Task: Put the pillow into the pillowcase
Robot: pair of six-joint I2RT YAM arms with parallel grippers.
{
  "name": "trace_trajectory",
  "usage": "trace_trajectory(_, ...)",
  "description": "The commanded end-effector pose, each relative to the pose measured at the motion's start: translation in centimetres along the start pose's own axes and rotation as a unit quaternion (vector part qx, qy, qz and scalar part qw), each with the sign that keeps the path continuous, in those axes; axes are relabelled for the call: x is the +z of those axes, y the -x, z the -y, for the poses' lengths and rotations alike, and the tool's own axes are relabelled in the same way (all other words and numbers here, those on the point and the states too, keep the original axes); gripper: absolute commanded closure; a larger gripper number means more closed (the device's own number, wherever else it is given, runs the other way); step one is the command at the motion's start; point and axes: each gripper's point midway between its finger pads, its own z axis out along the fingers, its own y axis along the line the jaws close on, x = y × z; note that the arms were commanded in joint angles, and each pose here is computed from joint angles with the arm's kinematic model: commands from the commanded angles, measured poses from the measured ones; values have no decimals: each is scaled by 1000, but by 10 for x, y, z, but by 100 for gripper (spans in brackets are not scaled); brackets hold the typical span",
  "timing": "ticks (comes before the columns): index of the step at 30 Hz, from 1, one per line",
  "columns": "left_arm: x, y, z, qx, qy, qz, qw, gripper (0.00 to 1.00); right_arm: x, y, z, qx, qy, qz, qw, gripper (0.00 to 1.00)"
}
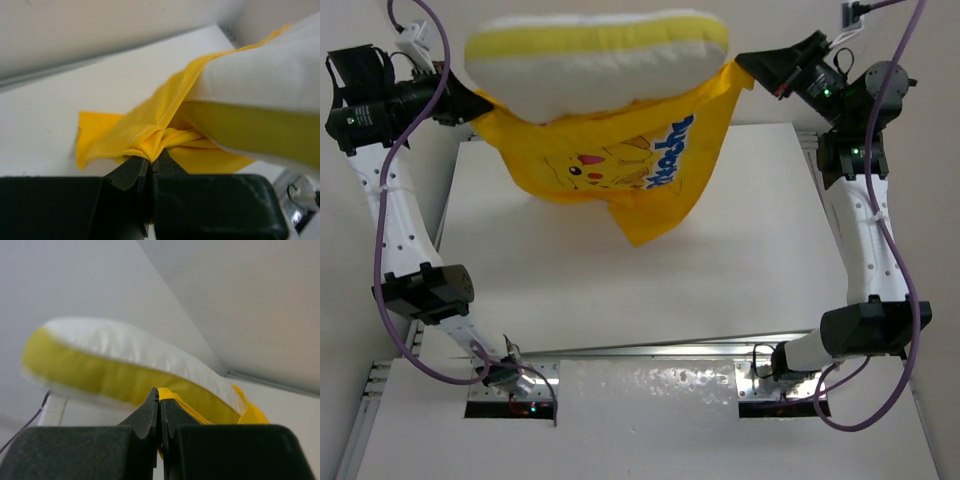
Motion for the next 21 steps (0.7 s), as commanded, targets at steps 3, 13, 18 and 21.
trace_trajectory(3, -60, 105, 57, 108, 25, 196, 974, 100, -3, 60, -41, -63, 38, 83, 994, 100)
trace_trajectory(13, -76, 165, 86, 132, -8, 279, 951, 100, 9, 99, -68, -116, 41, 102, 987, 100)
trace_trajectory(18, -63, 138, 76, 97, -19, 266, 959, 100, -15, 68, -52, -117, 17, 116, 986, 100)
trace_trajectory(21, -81, 175, 91, 121, -18, 312, 942, 100, -16, 103, -77, -174, -7, 142, 974, 100)
